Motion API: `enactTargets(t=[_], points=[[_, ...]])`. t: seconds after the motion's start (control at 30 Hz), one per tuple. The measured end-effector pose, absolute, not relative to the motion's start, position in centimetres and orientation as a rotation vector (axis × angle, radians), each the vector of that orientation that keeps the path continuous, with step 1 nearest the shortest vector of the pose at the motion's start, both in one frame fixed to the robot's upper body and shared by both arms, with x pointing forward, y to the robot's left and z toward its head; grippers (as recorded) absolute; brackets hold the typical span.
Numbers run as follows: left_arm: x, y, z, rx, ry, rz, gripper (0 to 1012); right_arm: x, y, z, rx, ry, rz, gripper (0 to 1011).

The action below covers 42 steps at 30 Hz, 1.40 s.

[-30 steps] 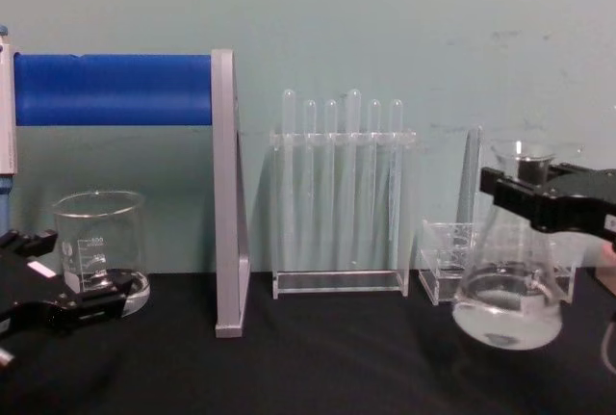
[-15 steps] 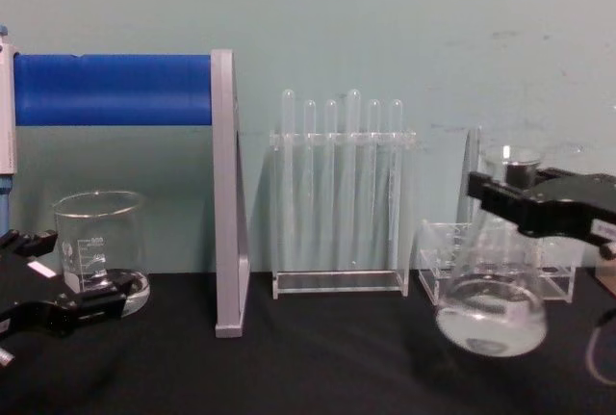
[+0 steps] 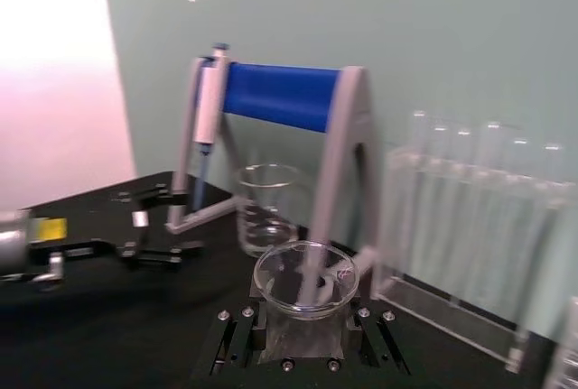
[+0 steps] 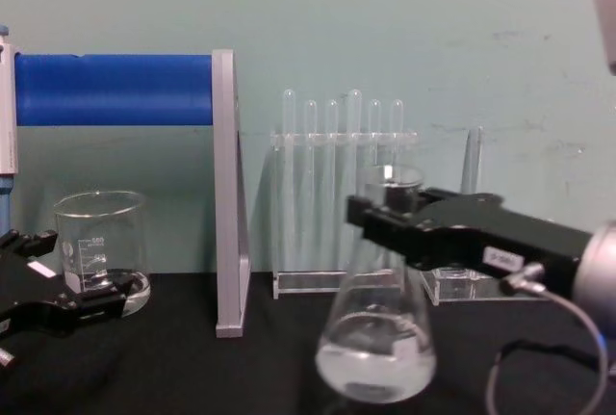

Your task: Grasp the erlenmeyer flask with one hand, shake it three times, then place it back.

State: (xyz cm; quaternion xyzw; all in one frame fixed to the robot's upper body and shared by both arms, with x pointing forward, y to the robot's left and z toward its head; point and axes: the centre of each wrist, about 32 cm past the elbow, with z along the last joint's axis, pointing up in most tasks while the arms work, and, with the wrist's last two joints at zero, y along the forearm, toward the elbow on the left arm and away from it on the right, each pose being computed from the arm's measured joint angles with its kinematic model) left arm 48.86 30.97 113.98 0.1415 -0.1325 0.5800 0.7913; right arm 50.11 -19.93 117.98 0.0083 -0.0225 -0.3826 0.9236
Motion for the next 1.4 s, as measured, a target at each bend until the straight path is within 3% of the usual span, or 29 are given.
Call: enactTargets(t=[0.27,0.6,1.4], points=[[48.9,31.0,114.0,0.304,-0.285,1.248,1001,49.5,-18.5,117.9,0.018,-0.039,-0.717,449],[48.9,31.0,114.0,0.304,-0.285,1.248,1001,49.9,-19.0,118.0,0.020,-0.041,-0.752,449],[48.9,31.0,114.0,0.305,-0.285,1.248,1001,51.3,-25.5,118.9,0.052,-0.079,-1.063,449]])
